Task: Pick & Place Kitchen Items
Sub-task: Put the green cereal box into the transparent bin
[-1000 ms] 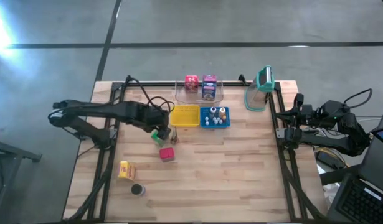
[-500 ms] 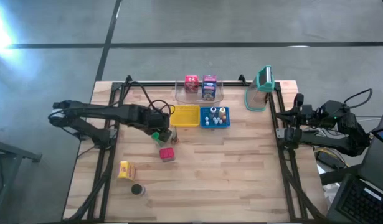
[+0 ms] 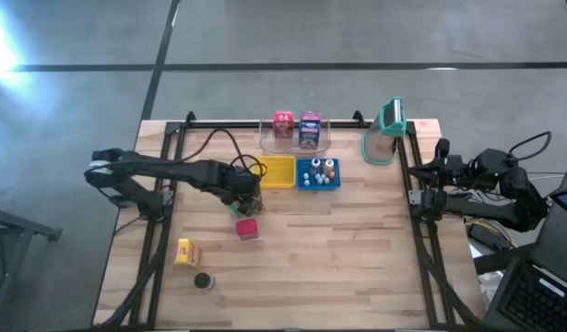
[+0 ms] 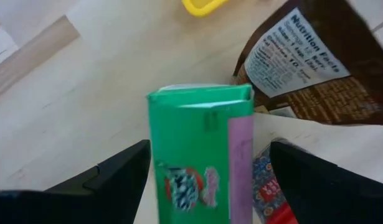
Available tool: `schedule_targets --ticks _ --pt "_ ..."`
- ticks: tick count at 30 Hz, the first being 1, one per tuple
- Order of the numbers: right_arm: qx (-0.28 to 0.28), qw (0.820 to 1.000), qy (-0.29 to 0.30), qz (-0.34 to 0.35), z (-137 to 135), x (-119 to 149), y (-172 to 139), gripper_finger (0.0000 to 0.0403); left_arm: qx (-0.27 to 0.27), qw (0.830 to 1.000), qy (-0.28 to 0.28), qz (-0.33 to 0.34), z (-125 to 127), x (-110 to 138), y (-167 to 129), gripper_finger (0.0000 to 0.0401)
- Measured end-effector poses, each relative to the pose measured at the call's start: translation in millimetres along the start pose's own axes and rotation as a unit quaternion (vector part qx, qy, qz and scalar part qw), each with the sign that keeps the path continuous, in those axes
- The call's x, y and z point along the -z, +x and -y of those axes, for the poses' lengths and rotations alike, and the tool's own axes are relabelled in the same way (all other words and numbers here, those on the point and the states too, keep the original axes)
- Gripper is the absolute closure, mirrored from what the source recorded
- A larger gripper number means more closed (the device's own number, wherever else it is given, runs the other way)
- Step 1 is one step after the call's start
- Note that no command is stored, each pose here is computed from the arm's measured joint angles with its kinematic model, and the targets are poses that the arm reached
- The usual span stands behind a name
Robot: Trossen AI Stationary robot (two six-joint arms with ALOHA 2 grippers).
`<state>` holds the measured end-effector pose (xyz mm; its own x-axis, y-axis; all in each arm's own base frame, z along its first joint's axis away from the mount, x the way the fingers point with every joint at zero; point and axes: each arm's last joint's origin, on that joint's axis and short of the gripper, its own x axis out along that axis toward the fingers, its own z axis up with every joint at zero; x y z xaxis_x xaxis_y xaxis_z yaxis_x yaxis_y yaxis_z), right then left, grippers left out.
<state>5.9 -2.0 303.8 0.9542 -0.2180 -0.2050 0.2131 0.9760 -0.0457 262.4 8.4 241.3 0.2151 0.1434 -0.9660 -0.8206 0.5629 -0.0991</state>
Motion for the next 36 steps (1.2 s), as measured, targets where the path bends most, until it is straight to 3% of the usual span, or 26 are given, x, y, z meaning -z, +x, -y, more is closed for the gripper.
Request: schedule_targets --ticks 12,36 --pt "0.0 1.0 0.0 0.0 0.0 0.0 0.1 0.0394 -0.03 0.998 0.045 -0.037 5.2 -1.7 25.2 0.0068" --pt "0.0 1.0 0.0 0.0 0.0 0.0 0.0 0.0394 -0.038 0.998 0.031 -0.049 1.1 -14.2 41.0 0.007"
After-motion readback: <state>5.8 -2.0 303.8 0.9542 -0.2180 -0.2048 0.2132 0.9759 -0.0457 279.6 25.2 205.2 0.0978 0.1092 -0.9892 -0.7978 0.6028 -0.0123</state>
